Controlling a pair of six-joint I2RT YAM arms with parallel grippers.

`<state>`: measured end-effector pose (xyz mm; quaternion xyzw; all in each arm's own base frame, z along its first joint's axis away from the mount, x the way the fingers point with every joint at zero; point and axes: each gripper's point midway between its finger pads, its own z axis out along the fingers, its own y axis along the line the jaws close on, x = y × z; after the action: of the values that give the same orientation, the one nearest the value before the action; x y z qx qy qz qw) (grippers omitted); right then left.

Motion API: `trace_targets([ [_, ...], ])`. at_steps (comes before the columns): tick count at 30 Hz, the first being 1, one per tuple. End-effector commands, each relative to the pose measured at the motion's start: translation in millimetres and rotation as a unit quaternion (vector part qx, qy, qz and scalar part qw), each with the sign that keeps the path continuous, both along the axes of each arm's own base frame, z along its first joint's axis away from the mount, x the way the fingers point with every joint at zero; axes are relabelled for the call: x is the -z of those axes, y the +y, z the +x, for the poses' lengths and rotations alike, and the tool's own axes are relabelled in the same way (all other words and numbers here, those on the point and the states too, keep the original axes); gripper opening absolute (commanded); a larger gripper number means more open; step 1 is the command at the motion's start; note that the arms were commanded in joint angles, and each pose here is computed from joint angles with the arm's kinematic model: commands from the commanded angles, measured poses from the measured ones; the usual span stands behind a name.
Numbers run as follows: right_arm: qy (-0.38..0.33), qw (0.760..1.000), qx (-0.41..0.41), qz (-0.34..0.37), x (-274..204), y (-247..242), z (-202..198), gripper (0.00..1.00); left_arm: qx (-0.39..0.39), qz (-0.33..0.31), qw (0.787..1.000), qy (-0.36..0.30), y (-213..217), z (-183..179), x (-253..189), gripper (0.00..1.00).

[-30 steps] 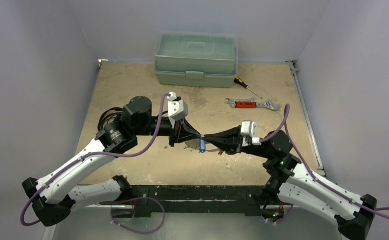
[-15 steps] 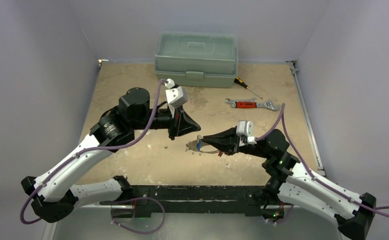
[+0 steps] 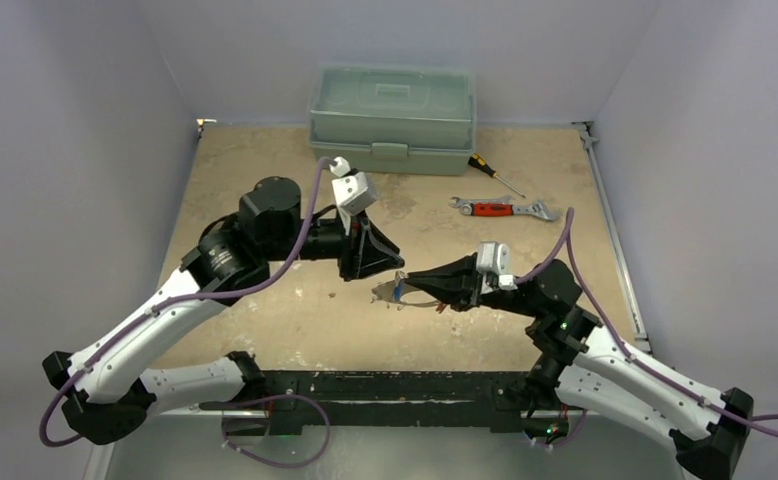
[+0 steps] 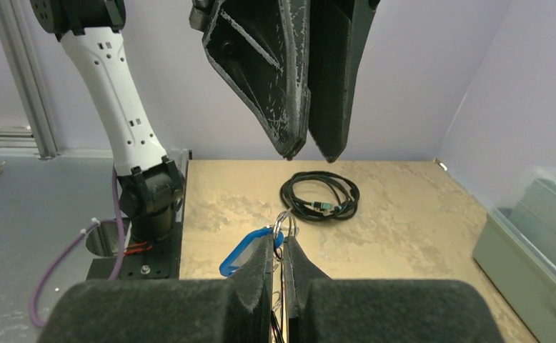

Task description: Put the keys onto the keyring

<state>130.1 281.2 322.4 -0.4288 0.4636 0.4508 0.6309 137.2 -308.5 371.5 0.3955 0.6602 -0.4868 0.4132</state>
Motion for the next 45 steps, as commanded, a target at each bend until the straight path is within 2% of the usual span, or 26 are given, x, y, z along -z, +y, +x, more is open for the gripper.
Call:
trace_targets([
  [1,-0.054,0.996,-0.028,0.058,-50.2,-10.9,-21.0,0.00,-0.034,-0.008,0.990,-0.140,30.5,3.8,-22.4,0.34],
  [5,-0.058,0.993,-0.078,0.066,-60.4,-16.6,-45.2,0.00,-0.068,-0.010,0.955,-0.288,54.1,14.5,-25.1,0.40],
  [7,-0.066,0.990,-0.107,0.064,-63.8,-18.8,-58.2,0.00,-0.053,-0.024,0.935,-0.349,55.6,10.3,-21.5,0.41],
  [11,-0.079,0.983,-0.158,0.057,-71.3,-23.1,-80.2,0.00,0.018,-0.083,0.911,-0.404,42.6,-13.8,-18.1,0.48],
  [21,-0.105,0.960,-0.258,0.029,-81.5,-28.7,-115.0,0.00,0.168,-0.162,0.874,-0.425,8.6,-49.3,-22.8,0.46],
  [31,-0.101,0.956,-0.274,0.013,-78.8,-20.7,-112.3,0.00,0.252,-0.221,0.861,-0.382,2.9,-80.1,-29.0,0.37],
  [38,-0.106,0.954,-0.278,0.021,-82.8,-18.9,-112.0,0.00,0.287,-0.201,0.866,-0.358,-8.3,-89.3,-9.1,0.36],
  [45,-0.110,0.953,-0.282,0.029,-87.5,-20.5,-114.7,0.00,0.287,-0.187,0.869,-0.358,-12.8,-88.6,0.7,0.36],
])
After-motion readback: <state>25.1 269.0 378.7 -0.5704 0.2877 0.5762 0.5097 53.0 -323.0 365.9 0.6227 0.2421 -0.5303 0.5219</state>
